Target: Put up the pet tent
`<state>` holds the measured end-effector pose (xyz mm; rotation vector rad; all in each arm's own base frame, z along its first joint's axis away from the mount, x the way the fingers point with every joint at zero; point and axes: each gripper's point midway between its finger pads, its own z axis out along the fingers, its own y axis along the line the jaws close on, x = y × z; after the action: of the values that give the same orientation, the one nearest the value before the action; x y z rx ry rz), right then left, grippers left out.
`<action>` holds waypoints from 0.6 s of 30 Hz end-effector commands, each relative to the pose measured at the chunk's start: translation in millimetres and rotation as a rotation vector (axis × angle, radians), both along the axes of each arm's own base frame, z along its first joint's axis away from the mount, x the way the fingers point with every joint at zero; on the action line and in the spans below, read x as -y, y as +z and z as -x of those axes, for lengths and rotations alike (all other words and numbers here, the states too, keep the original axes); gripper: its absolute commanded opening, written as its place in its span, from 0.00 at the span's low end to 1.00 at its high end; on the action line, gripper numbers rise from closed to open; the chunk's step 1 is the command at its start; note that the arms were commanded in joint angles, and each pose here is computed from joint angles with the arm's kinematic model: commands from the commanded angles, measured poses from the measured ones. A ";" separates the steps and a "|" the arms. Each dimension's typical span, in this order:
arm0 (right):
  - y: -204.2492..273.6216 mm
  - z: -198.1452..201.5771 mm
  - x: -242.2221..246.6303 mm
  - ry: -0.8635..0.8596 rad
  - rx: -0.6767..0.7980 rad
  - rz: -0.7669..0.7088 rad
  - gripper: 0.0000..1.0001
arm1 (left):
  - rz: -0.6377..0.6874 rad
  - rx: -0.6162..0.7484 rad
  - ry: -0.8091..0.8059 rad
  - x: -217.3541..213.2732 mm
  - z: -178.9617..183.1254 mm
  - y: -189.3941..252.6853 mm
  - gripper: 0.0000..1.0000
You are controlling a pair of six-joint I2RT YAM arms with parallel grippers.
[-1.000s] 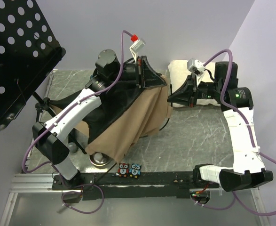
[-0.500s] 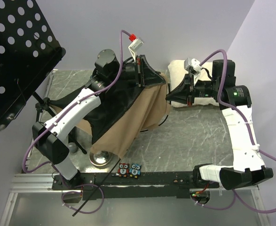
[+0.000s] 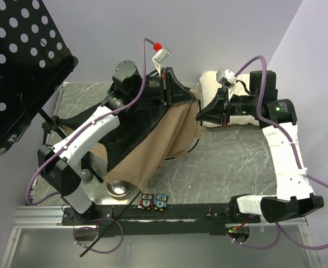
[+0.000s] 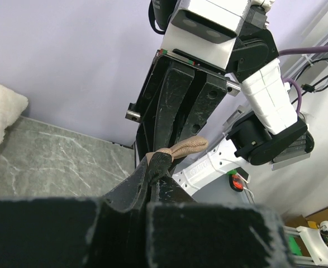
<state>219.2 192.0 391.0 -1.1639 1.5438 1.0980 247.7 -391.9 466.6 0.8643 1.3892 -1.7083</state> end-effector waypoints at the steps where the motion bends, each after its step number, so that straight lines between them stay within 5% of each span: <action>1: -31.1 15.4 -1.5 -0.007 -0.214 0.068 0.00 | 0.325 0.331 0.081 -43.7 46.2 125.1 0.01; 18: -31.7 16.4 -0.4 -0.005 -0.211 0.079 0.00 | 0.237 0.380 -0.002 -32.0 63.1 99.6 0.01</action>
<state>214.0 193.4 389.3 -1.1620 1.5664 1.1309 232.6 -393.9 465.7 0.9534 1.3384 -1.6867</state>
